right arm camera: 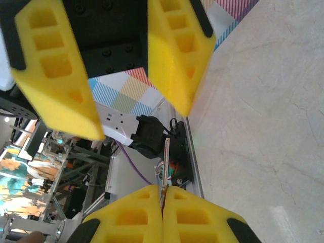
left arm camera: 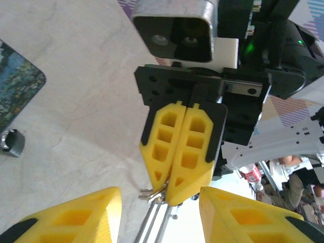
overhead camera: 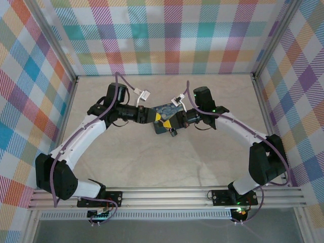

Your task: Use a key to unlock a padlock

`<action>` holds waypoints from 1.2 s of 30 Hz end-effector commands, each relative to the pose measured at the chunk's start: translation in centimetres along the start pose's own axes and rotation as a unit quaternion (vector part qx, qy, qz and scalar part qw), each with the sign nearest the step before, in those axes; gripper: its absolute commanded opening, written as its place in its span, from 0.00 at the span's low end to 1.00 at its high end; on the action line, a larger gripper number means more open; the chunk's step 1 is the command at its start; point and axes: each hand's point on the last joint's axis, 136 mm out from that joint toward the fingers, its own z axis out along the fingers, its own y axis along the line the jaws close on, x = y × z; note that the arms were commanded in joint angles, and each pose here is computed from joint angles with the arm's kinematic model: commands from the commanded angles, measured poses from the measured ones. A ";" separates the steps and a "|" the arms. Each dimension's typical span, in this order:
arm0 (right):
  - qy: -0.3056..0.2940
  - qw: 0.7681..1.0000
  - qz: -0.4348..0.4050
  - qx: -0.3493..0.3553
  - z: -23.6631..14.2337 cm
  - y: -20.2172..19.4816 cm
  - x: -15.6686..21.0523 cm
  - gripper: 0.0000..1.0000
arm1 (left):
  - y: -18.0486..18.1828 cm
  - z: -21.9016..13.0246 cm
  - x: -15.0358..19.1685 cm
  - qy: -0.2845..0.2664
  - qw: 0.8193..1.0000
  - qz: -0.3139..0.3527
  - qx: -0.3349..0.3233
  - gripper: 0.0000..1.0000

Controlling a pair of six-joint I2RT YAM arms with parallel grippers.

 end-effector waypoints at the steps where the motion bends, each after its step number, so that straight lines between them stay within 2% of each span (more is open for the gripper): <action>1: -0.008 0.999 -0.026 -0.021 -0.4 1.8 -0.5 0.00 | -2.1 0.3 -0.4 0.001 0.999 0.028 0.034 0.43; 10: -0.011 0.999 -0.033 -0.026 -0.5 2.1 -0.7 0.00 | -1.7 0.4 0.1 0.009 1.000 0.022 0.018 0.40; 17: -0.005 0.999 -0.036 -0.033 0.0 2.0 -0.8 0.00 | -2.1 0.6 -0.1 0.006 0.999 0.022 0.026 0.34; 23: -0.007 0.998 -0.045 -0.032 0.2 2.1 -1.1 0.00 | -2.0 0.6 -0.1 0.005 0.999 0.018 0.027 0.19; 30: 0.000 0.998 -0.043 -0.038 0.5 2.0 -0.7 0.00 | -1.5 0.8 0.1 0.006 1.000 0.009 0.023 0.14; 34: 0.003 0.998 -0.042 -0.038 0.7 2.0 -0.4 0.00 | -1.4 0.9 0.0 0.004 1.000 0.006 0.022 0.03; 36: 0.003 0.998 -0.042 -0.037 0.7 2.0 -0.3 0.00 | -1.2 1.0 0.0 0.003 1.000 0.003 0.021 0.00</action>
